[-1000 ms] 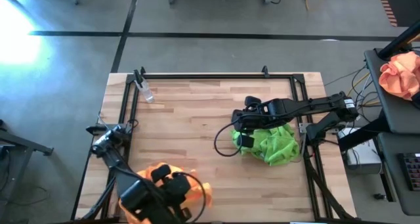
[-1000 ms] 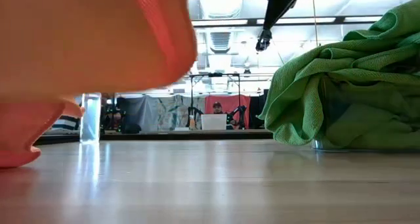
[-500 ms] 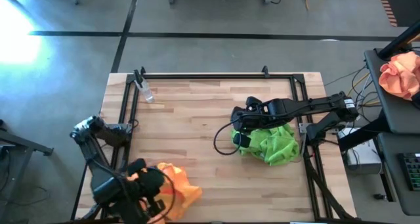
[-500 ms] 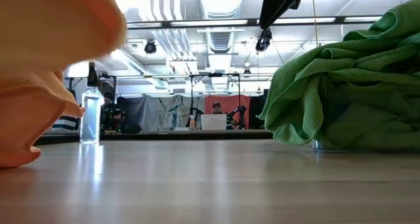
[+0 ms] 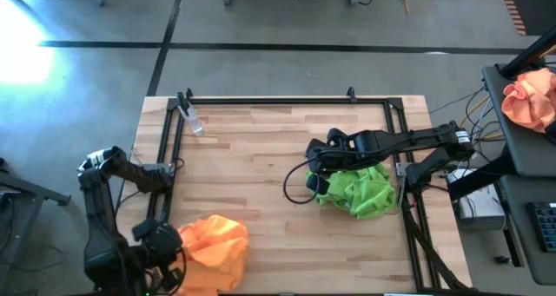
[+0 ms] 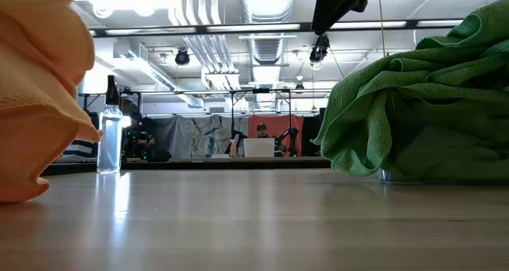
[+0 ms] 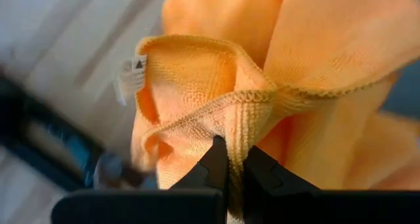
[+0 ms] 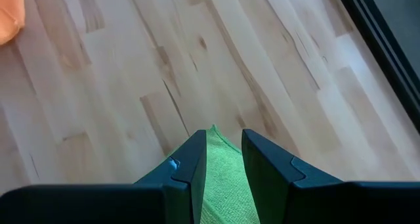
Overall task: Sort microfiber towel by color & place in baskets
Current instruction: Put the yellow towel into the left transparent bin
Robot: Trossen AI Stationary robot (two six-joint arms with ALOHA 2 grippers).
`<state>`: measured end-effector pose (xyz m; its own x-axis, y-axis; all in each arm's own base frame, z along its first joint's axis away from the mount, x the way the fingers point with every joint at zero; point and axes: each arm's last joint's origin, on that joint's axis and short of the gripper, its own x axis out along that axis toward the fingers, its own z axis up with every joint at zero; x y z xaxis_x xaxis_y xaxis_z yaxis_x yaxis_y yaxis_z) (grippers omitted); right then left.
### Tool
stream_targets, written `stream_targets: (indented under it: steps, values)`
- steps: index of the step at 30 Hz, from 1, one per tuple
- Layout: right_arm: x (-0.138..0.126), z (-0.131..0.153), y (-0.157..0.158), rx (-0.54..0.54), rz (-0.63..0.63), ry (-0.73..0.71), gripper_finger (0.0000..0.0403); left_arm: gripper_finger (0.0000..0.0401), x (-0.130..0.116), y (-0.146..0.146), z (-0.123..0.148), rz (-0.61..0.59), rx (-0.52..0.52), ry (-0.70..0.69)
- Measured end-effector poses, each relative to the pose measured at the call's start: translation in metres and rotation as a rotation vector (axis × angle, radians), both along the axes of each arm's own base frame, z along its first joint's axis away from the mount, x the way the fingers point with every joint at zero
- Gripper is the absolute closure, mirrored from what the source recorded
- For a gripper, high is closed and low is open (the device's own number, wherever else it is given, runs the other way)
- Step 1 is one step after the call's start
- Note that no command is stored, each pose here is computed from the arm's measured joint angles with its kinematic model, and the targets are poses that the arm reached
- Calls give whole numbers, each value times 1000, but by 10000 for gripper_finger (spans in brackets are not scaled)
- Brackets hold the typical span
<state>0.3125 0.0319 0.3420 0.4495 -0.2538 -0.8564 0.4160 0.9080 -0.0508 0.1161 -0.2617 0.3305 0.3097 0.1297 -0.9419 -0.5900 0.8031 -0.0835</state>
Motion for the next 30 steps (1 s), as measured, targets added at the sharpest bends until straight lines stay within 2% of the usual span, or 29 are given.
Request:
stream_targets:
  steps: [4, 11, 26, 30]
  values:
    - [1, 0, 0, 3, -3, -10, 312, 401, -17, -7, -14, 23, 0, 77]
    - [1, 0, 0, 25, -45, -24, 312, 401, -38, -10, -32, 85, 39, 68]
    - [1, 1, 0, 52, -95, -42, 312, 400, -40, -11, -37, 53, 54, 67]
    - [1, 1, 0, 52, -95, -42, 312, 380, -40, -11, -38, 46, 56, 68]
